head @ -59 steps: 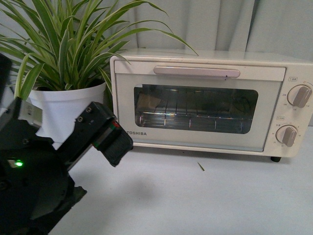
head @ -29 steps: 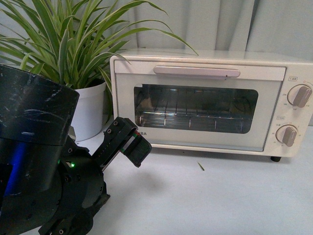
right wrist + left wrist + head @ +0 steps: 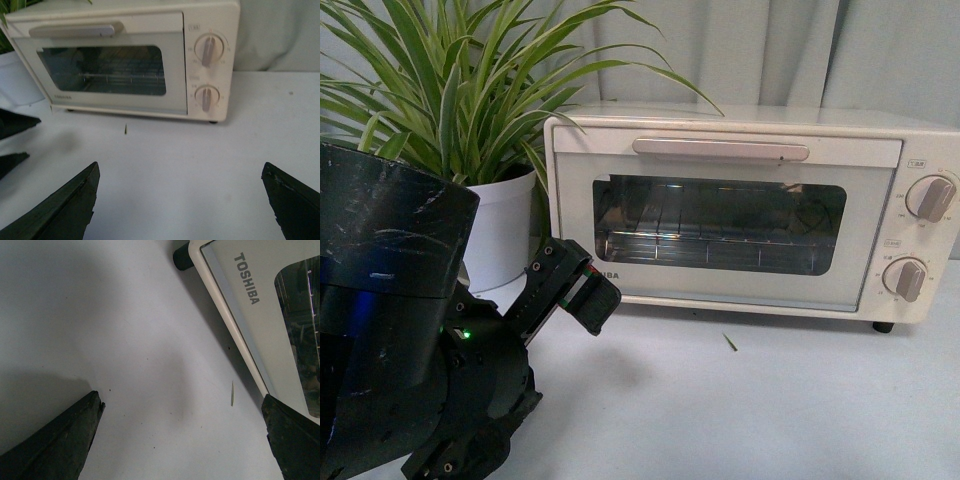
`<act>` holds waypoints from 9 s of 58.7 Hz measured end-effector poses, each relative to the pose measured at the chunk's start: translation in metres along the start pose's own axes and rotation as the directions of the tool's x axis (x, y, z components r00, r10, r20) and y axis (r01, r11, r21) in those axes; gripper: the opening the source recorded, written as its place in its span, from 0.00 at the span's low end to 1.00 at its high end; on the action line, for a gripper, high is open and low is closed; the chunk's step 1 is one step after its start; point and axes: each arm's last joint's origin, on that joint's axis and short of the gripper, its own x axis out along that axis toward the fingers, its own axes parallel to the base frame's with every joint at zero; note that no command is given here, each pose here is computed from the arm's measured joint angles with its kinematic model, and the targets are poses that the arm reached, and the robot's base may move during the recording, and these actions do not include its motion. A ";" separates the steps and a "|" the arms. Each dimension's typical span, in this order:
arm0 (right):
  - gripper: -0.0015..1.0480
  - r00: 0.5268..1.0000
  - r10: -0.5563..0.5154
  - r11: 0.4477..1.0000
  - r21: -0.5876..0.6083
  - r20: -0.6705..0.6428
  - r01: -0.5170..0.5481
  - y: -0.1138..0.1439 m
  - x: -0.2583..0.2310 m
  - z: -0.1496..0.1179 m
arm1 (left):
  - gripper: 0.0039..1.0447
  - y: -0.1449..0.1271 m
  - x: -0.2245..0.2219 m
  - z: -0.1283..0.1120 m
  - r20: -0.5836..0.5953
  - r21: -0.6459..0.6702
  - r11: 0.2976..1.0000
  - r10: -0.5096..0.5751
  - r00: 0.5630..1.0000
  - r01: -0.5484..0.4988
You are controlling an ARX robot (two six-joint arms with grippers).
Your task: Open oven
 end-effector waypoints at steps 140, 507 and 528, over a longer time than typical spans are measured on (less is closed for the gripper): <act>0.91 0.952 -0.131 0.991 0.000 -0.278 0.136 0.077 0.191 0.090 | 0.94 -0.003 -0.007 -0.004 -0.016 0.012 1.000 0.004 1.000 -0.004; 0.74 0.963 -0.191 0.977 -0.060 0.192 0.205 -0.018 -0.037 -0.066 | 0.77 0.107 -0.222 0.012 0.495 0.737 0.612 -0.202 0.845 -0.286; 0.91 0.963 -0.191 0.977 -0.060 0.192 0.205 -0.018 -0.037 -0.066 | 0.94 0.107 -0.222 0.012 0.495 0.738 0.611 -0.202 0.845 -0.286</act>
